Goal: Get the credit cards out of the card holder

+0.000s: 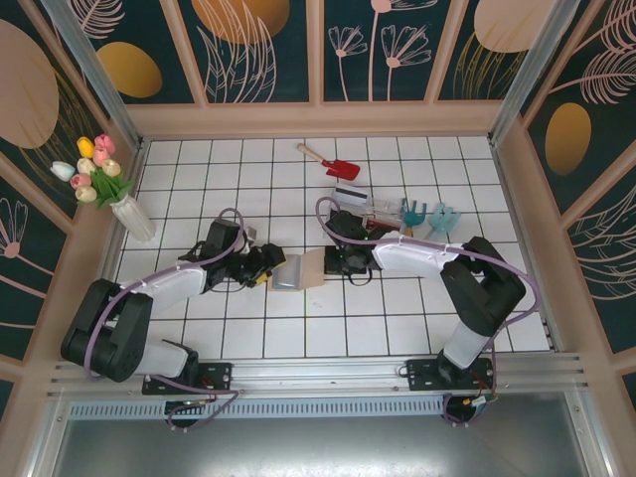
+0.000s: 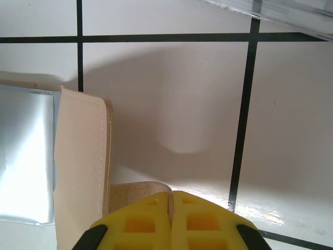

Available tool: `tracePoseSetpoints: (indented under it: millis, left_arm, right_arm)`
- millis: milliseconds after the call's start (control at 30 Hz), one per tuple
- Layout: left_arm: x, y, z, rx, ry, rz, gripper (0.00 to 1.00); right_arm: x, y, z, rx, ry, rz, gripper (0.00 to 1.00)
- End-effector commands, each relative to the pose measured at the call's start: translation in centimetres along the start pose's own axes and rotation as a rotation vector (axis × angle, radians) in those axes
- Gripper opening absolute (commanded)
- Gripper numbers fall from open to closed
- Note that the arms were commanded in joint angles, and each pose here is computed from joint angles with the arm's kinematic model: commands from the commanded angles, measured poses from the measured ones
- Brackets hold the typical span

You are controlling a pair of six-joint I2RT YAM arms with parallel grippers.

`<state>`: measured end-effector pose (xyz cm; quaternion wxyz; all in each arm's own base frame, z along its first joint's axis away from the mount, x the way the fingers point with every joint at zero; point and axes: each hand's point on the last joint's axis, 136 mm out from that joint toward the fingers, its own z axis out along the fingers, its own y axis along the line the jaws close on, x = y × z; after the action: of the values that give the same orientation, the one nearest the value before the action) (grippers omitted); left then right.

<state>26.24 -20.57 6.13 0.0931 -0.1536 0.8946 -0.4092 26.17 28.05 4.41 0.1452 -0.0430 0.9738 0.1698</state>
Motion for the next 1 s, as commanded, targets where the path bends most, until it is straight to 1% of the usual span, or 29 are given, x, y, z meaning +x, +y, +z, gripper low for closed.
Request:
tracePoseSetpoints:
  millis: [0,167,333,400,500,567,633,800,867,967]
  left_arm:
    - [0.5,-0.1,0.3,0.009,0.030,0.006,0.71]
    - [0.8,-0.1,0.8,0.004,0.045,-0.002,0.72]
    - [1.0,-0.6,1.1,0.053,0.061,-0.010,0.72]
    - [1.0,-0.9,1.1,0.066,0.065,-0.004,0.71]
    - [1.1,-2.0,1.0,0.115,0.075,0.009,0.68]
    - [1.3,-2.7,1.1,0.140,0.091,0.021,0.67]
    - [1.6,-3.4,1.5,0.152,0.111,0.041,0.69]
    - [2.0,-4.7,2.3,0.160,0.122,0.067,0.69]
    - [2.3,-5.6,2.7,0.177,0.131,0.085,0.69]
    - [2.5,-7.2,3.4,0.213,0.139,0.120,0.70]
  right_arm:
    - [0.3,-0.5,0.4,0.001,0.012,0.008,0.02]
    - [0.6,-0.7,0.8,0.000,0.014,0.015,0.02]
    - [0.9,-0.9,1.0,-0.007,0.023,0.029,0.02]
    - [0.9,-0.9,1.0,-0.015,0.022,0.032,0.02]
    - [0.9,-0.8,1.0,-0.025,0.022,0.033,0.02]
    - [1.0,-0.9,1.0,-0.027,0.028,0.034,0.02]
    - [1.2,-0.7,1.0,-0.039,0.031,0.031,0.01]
    - [1.2,-0.7,1.0,-0.053,0.029,0.045,0.01]
    - [1.2,-0.3,0.8,-0.081,0.025,0.051,0.01]
    - [0.8,0.5,-0.1,-0.149,0.003,0.056,0.05]
